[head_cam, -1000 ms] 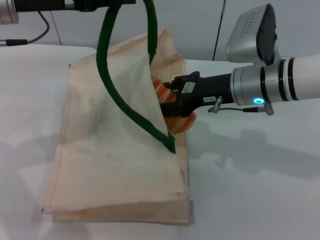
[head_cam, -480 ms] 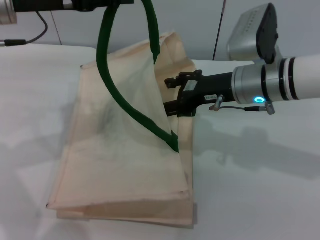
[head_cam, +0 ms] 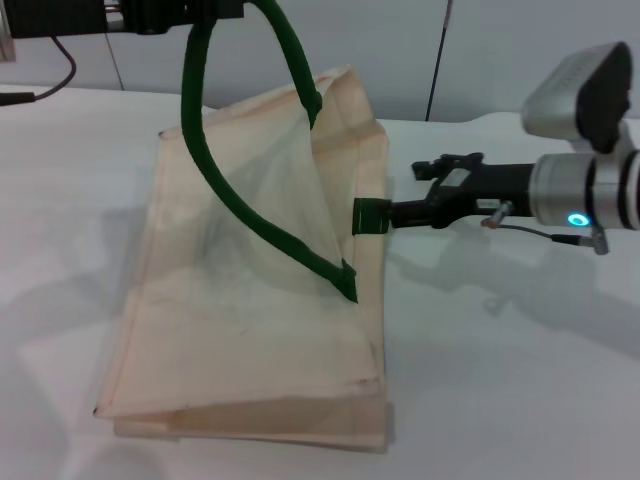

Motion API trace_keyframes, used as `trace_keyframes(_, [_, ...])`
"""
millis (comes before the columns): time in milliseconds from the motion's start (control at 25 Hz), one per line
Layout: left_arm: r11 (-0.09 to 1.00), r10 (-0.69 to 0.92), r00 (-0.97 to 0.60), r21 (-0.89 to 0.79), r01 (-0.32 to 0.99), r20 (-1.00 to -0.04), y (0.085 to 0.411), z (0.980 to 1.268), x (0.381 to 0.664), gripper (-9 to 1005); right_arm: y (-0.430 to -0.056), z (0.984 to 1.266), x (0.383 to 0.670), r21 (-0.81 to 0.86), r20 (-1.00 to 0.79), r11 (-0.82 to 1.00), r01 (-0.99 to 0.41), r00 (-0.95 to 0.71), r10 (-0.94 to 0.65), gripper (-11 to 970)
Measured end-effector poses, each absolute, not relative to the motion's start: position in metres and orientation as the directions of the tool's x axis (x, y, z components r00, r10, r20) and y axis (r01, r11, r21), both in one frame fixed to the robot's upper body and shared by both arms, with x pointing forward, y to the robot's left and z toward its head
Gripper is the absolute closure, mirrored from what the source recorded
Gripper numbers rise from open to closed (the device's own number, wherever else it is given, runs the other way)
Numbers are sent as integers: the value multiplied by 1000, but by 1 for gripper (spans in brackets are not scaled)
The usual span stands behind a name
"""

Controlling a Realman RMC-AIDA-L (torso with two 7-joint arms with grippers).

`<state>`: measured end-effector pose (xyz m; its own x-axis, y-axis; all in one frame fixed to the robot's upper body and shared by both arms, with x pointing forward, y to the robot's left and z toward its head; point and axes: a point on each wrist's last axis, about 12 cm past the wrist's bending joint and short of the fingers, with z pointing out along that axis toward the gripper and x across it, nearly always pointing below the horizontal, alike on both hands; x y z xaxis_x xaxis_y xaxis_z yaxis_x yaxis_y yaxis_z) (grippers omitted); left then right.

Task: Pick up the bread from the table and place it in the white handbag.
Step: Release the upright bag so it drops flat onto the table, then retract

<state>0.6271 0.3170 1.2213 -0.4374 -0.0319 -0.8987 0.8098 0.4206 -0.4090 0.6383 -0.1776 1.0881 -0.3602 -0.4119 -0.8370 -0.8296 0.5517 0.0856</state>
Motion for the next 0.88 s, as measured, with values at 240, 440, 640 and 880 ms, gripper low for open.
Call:
trace_keyframes(240, [438, -31, -442, -410, 800, -897, 317, 1219, 628, 850, -207, 1091, 643, 88, -875, 663, -743, -376, -306, 65])
trace_keyframes(440, [446, -27, -445, -409, 796, -895, 316, 1218, 630, 850, -241, 1094, 653, 83, -904, 801, -593, -384, -190, 65])
trace_keyframes(640, [445, -22, -451, -412, 795, -892, 314, 1218, 631, 850, -263, 1093, 652, 77, -926, 849, -523, -353, -134, 65])
trace_keyframes(880, [445, -22, -451, -413, 795, -892, 313, 1219, 632, 850, -277, 1083, 641, 77, -960, 879, -470, -274, -63, 66])
